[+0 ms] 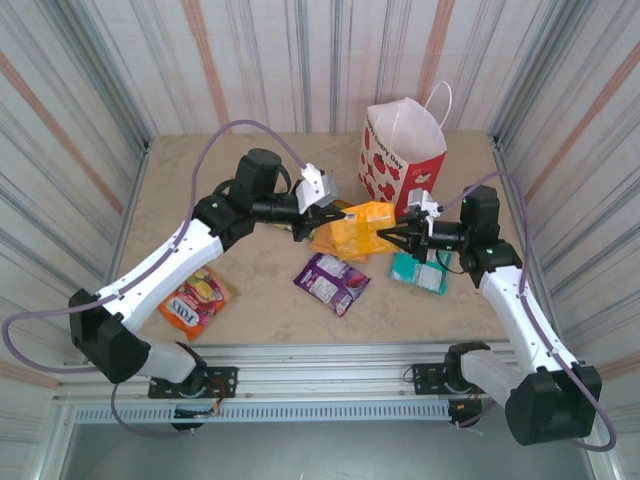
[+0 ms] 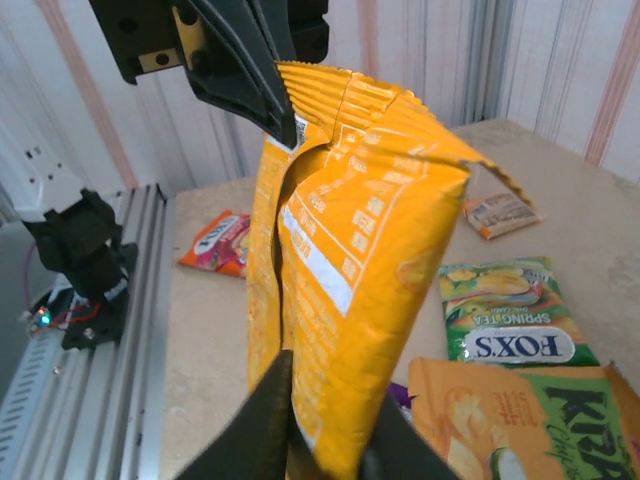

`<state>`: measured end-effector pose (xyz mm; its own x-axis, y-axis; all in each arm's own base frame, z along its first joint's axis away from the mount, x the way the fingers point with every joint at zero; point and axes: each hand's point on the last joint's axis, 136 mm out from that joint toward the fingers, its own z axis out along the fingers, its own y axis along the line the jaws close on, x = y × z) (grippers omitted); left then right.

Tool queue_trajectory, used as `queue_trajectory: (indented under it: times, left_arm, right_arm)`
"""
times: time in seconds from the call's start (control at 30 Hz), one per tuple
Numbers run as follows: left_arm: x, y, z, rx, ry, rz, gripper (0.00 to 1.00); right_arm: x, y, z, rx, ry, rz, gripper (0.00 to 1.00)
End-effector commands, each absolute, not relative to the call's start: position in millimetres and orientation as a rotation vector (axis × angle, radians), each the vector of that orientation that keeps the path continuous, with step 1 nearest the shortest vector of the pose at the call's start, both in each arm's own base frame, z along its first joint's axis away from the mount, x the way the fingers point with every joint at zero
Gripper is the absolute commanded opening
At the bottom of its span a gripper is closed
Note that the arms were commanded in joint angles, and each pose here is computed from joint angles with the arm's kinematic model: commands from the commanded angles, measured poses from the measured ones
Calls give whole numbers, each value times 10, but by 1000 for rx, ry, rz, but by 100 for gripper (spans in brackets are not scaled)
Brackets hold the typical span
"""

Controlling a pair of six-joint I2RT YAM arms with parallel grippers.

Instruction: Place the snacks into the paper bag

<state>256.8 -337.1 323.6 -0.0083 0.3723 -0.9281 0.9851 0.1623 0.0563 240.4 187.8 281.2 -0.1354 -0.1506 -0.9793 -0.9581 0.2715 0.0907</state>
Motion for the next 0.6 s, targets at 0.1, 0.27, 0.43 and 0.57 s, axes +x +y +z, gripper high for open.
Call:
queue_trajectory:
  times: [0.1, 0.27, 0.43, 0.57]
  left_arm:
    - [2672, -3238, 3272, 1305, 1566, -721, 7]
    - [2860, -3171, 3224, 1188, 1642, -652, 46]
    - [3175, -2933, 3048, 907, 1847, -534, 71]
    - [3350, -2709, 2896, 714, 1950, -443, 79]
  right_arm:
    - [2386, 1837, 2987, -1072, 1487, 933, 0]
    - [2532, 1757, 3045, -978, 1506, 824, 0]
    - [2782, 1567, 3238, -803, 1512, 652, 0]
    - [2970, 1406, 3536, -673, 1493, 541, 0]
